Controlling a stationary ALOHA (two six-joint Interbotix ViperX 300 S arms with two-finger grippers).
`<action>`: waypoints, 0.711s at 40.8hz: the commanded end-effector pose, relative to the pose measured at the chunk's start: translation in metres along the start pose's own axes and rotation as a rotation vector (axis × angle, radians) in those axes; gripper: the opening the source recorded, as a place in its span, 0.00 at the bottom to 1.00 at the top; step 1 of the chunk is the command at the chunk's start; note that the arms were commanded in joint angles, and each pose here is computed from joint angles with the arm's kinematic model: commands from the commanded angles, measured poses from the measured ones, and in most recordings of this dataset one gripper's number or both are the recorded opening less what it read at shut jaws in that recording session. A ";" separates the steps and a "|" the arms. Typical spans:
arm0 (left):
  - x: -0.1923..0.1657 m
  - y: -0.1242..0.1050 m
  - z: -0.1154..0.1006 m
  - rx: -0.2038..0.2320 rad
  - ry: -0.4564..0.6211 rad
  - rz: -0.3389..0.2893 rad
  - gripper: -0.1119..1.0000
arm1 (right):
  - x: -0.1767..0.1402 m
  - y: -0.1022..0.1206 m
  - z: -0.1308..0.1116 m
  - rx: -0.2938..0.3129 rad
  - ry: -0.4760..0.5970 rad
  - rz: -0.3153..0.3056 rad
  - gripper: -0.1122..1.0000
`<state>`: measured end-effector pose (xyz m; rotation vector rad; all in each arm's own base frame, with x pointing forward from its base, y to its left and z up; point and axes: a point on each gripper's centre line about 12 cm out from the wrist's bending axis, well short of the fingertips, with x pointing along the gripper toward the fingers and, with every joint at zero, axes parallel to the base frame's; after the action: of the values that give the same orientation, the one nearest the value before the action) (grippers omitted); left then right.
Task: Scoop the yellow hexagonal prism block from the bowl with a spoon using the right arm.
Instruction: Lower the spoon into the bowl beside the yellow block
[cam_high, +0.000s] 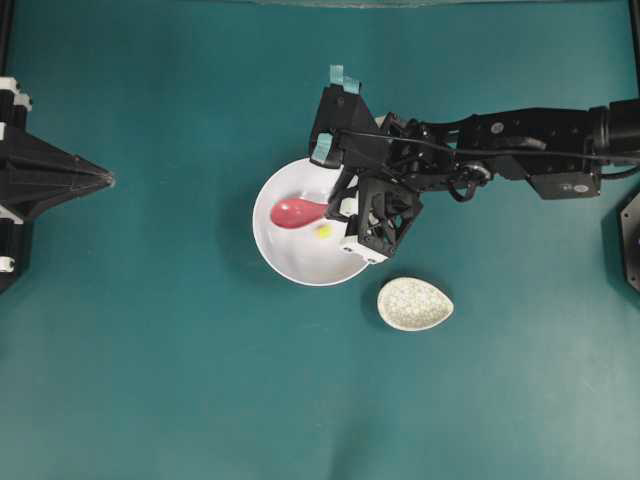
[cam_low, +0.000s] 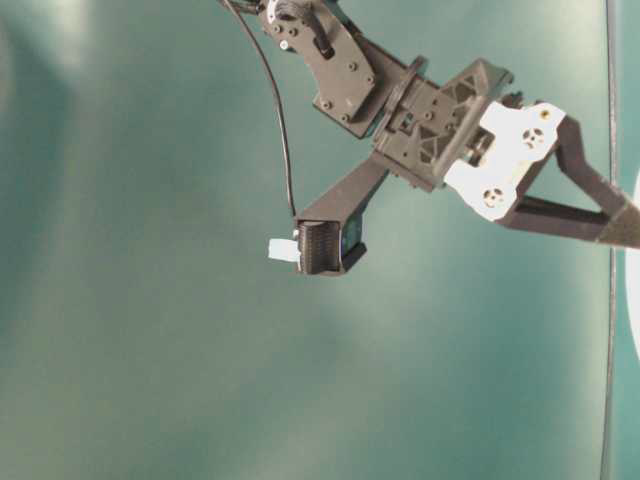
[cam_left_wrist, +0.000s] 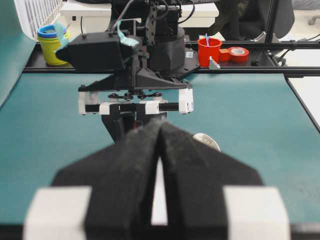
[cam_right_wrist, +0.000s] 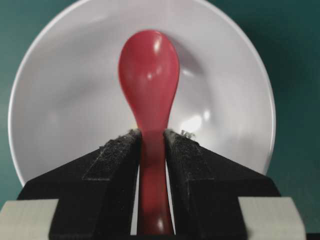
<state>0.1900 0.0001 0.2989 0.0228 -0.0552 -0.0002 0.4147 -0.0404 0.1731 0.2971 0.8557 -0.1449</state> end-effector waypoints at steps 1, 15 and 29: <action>0.002 0.000 0.012 0.003 -0.029 0.002 0.09 | -0.008 0.004 0.014 -0.008 -0.049 0.009 0.31; 0.002 0.000 0.011 0.003 -0.026 0.000 0.09 | -0.038 0.010 0.028 -0.006 -0.117 0.027 0.31; 0.002 0.000 0.011 0.003 -0.026 0.000 0.09 | -0.073 0.015 0.031 0.035 -0.115 0.049 0.31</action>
<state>0.1900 -0.0002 0.2989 0.0228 -0.0552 -0.0017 0.3971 -0.0368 0.2331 0.3282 0.7611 -0.1352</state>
